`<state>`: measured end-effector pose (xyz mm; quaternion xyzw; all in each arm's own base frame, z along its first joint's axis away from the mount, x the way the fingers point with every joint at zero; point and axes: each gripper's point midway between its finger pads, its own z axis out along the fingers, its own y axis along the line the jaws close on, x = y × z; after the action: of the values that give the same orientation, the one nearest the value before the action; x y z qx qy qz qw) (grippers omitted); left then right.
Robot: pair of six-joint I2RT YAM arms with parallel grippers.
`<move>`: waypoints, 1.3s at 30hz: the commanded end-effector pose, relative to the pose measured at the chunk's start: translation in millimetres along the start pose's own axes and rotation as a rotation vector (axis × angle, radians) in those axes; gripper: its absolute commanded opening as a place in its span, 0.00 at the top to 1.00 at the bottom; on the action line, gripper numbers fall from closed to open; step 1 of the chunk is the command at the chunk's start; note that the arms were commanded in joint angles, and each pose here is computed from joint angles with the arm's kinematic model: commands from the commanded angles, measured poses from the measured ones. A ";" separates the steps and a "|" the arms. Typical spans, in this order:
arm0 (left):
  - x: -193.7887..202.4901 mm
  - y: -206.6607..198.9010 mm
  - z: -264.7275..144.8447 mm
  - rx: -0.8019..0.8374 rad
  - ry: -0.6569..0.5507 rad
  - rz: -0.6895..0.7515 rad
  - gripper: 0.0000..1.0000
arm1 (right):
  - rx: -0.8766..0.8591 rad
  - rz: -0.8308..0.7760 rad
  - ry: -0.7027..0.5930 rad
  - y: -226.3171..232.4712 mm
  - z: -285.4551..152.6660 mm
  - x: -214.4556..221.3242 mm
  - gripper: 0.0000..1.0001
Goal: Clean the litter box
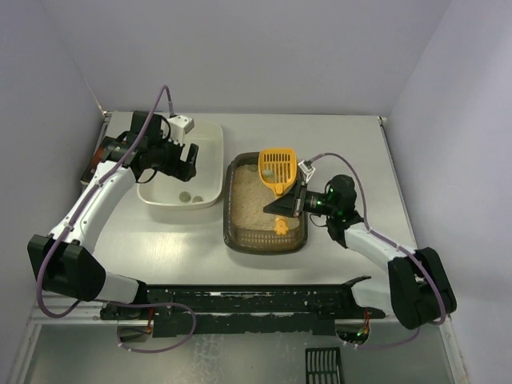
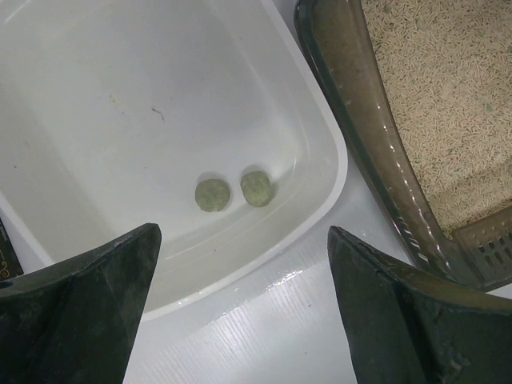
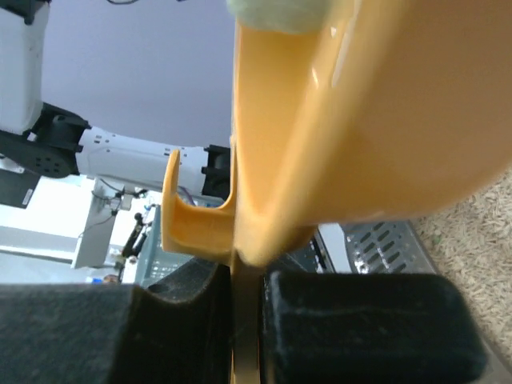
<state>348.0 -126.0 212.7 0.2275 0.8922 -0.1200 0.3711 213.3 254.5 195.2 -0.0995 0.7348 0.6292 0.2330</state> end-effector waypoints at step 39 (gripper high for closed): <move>-44.5 56.1 -79.9 0.248 -0.171 -0.447 0.00 | 0.275 0.001 0.209 -36.5 115.0 -64.1 1.00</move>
<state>367.6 -55.4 284.0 0.0767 0.8659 -0.3035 0.3902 302.9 324.6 182.8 -0.0928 0.8191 0.5407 0.1676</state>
